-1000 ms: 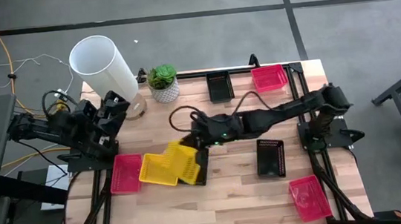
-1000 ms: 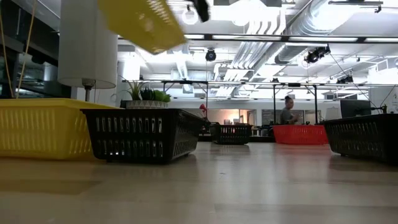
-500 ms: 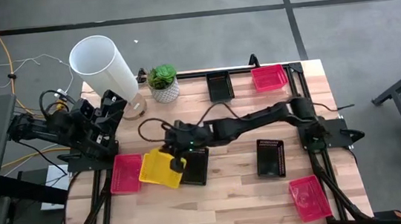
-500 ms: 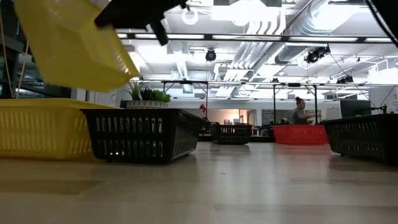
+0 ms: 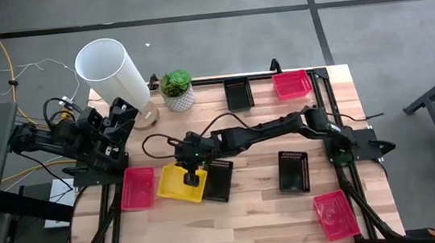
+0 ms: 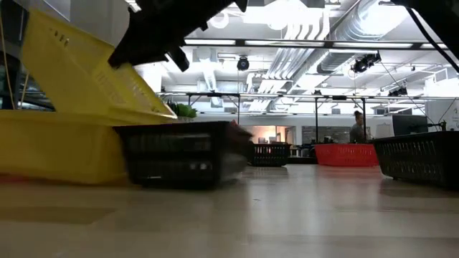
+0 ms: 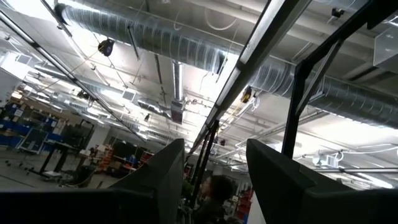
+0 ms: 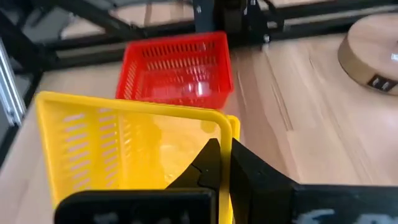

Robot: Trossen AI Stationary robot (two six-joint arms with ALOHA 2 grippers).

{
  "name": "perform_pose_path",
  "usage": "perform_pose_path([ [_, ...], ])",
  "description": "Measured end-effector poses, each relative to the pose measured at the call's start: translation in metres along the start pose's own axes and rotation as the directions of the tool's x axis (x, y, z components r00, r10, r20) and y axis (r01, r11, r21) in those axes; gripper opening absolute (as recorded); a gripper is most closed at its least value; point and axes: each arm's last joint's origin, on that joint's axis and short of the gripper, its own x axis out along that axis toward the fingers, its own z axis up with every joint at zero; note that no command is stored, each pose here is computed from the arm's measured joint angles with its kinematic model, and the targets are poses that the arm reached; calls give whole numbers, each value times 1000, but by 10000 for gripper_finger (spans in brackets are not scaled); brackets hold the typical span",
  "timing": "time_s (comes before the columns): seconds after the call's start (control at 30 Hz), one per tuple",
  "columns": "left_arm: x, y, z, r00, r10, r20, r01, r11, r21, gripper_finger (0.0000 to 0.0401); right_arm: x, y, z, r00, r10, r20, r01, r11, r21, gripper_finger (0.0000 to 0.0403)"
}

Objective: Stack baskets by color
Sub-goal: Stack the bottom yellow bin on the top yellow bin

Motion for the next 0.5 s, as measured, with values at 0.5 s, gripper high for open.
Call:
perform_pose_path([
  [0.5,0,0,0,1000,5,1,-5,1000,1,161,-1,-4,-6,991,98,-90,-99,995,-6,4],
])
